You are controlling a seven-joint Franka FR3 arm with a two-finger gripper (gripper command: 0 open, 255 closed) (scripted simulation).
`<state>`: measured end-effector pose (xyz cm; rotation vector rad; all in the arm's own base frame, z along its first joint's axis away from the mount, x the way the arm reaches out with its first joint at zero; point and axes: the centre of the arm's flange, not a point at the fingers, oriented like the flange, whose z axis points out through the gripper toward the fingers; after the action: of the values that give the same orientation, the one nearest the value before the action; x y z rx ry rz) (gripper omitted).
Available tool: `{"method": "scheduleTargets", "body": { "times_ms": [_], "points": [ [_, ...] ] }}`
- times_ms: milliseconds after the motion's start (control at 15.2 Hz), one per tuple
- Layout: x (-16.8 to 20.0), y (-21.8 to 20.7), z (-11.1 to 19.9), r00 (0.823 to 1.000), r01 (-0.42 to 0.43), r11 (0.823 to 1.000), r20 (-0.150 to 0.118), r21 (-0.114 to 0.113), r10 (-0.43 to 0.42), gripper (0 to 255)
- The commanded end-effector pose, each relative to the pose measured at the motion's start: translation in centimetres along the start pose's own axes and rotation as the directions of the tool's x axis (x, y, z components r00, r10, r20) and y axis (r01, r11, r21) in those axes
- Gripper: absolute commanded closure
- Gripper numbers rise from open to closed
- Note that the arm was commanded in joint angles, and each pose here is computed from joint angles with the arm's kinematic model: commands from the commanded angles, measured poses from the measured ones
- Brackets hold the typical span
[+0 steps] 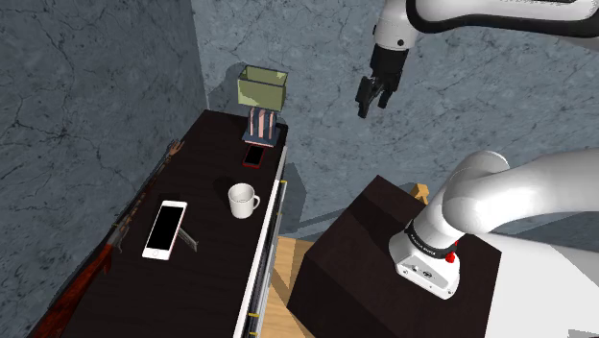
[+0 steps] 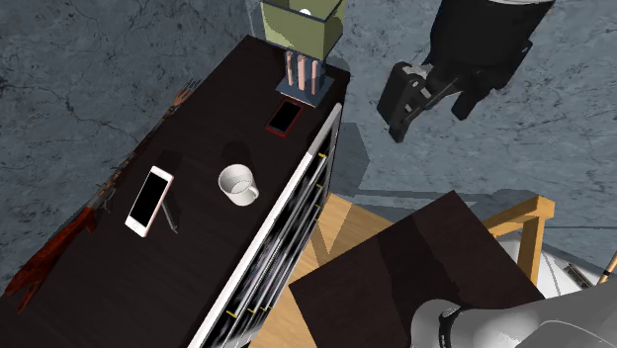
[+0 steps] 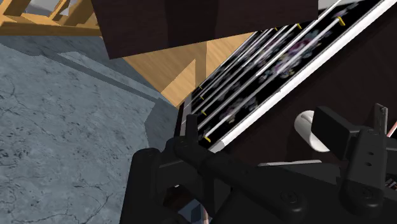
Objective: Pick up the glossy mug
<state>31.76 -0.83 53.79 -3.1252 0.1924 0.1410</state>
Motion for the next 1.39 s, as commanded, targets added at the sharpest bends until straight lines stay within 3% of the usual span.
{"method": "scheduleTargets", "body": {
  "times_ms": [0, 1320],
  "points": [
    [0.0, 0.0, 0.0, 1.000, 0.000, 1.000, 0.000, 0.000, 0.000, 0],
    [12.9, -13.4, 18.2, 1.000, -0.016, 0.999, -0.009, 0.038, 0.016, 0]
  ]
}}
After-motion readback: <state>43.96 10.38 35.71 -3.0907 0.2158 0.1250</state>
